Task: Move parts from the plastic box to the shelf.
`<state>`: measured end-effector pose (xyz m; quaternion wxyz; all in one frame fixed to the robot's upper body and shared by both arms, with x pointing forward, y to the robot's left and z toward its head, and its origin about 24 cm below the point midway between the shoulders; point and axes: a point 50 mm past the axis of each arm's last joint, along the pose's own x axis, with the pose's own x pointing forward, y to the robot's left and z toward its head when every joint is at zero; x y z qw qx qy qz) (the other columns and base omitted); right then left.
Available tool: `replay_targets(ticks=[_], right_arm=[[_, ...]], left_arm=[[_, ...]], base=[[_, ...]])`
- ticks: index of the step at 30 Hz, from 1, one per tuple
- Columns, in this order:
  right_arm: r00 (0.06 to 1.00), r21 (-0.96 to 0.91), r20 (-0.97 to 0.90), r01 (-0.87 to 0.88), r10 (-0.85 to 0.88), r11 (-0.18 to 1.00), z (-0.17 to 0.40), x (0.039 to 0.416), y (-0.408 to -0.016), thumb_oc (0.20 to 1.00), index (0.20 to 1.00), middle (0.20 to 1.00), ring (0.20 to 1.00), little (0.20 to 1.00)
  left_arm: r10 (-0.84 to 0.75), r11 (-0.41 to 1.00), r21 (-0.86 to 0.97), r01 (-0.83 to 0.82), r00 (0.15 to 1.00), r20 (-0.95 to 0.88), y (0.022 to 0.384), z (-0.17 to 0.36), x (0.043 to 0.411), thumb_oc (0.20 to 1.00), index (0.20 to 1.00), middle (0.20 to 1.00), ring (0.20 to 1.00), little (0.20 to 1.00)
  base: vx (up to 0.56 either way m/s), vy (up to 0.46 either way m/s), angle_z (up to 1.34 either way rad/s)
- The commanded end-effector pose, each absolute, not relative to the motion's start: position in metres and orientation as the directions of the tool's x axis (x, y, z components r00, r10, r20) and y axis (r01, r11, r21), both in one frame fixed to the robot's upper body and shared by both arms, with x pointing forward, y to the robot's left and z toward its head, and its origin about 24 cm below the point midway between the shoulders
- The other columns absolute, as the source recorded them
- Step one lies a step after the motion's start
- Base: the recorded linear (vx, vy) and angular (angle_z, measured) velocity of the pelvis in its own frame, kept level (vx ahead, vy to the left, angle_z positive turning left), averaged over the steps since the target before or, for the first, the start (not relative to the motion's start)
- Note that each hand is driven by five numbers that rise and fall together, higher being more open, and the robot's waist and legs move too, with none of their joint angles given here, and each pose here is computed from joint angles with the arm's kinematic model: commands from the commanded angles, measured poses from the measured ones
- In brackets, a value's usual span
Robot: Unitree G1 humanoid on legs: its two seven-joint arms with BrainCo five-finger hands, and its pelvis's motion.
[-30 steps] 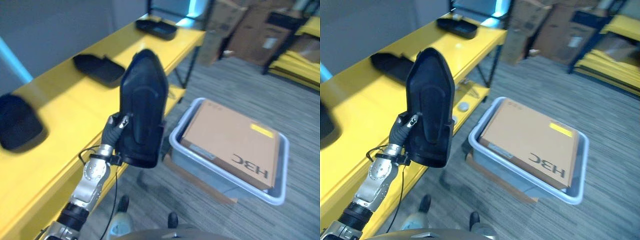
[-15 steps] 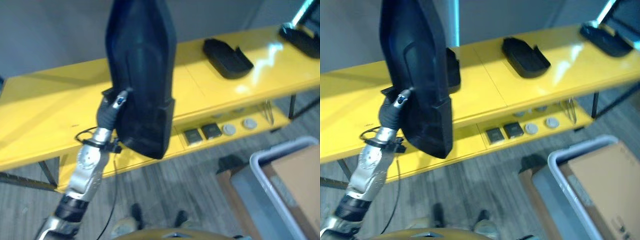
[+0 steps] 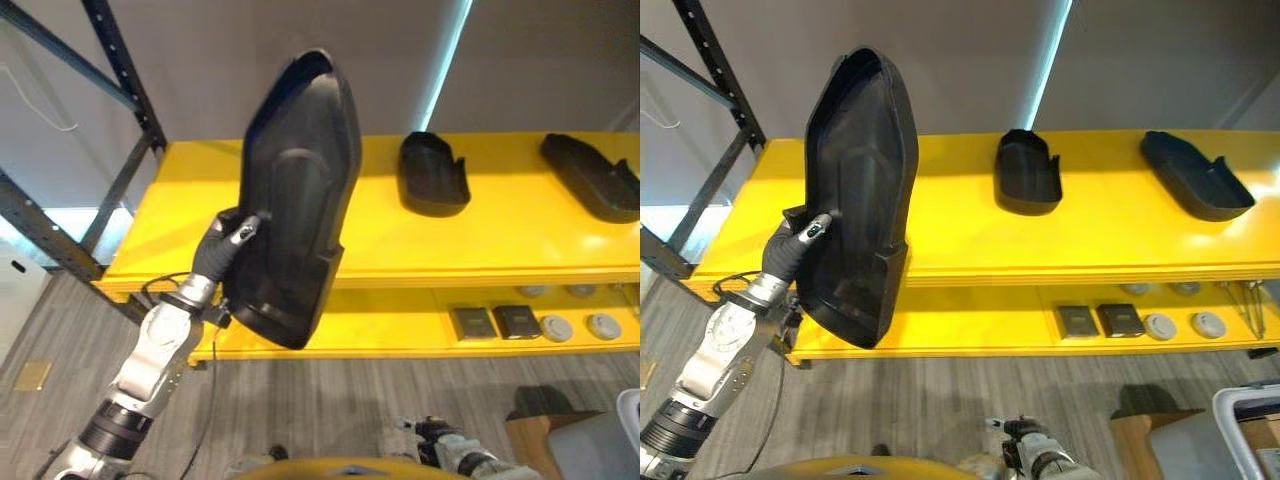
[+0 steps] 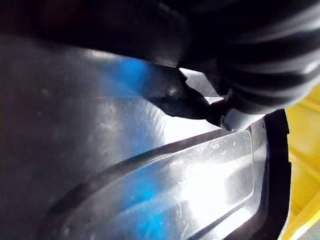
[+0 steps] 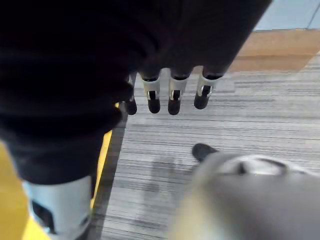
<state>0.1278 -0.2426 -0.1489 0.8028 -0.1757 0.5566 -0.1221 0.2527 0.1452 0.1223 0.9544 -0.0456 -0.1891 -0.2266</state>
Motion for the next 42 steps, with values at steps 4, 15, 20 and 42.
replay_targets(ticks=[4,15,20,42], right_arm=[[0.135,-0.378,-0.918,-0.012,-0.373,0.926,-0.156,0.092,-0.256,1.0,1.0,1.0,1.0,1.0],[0.003,-0.28,-0.96,-0.037,-0.28,0.959,-0.155,0.064,-0.278,1.0,1.0,1.0,1.0,1.0],[-0.007,-0.287,-0.958,-0.011,-0.287,0.958,-0.152,0.065,-0.285,1.0,1.0,1.0,1.0,1.0],[0.029,-0.229,-0.973,-0.202,-0.228,0.952,-0.156,0.074,-0.268,1.0,1.0,1.0,1.0,1.0]], left_arm=[[-0.354,0.906,0.001,0.422,0.76,0.545,0.141,0.149,0.255,0.2,0.2,0.2,0.2,0.2],[-0.227,0.964,-0.034,0.263,0.885,0.407,0.163,0.13,0.264,0.2,0.2,0.2,0.2,0.2],[-0.147,0.983,-0.065,0.17,0.954,0.261,0.176,0.111,0.281,0.2,0.2,0.2,0.2,0.2],[0.04,0.999,0.001,-0.04,0.989,-0.142,0.175,0.079,0.341,0.2,0.2,0.2,0.2,0.2]], base=[[0.1,0.005,0.51],[0.1,0.073,0.09],[0.16,0.215,-0.4],[0.0,0.026,-0.15]])
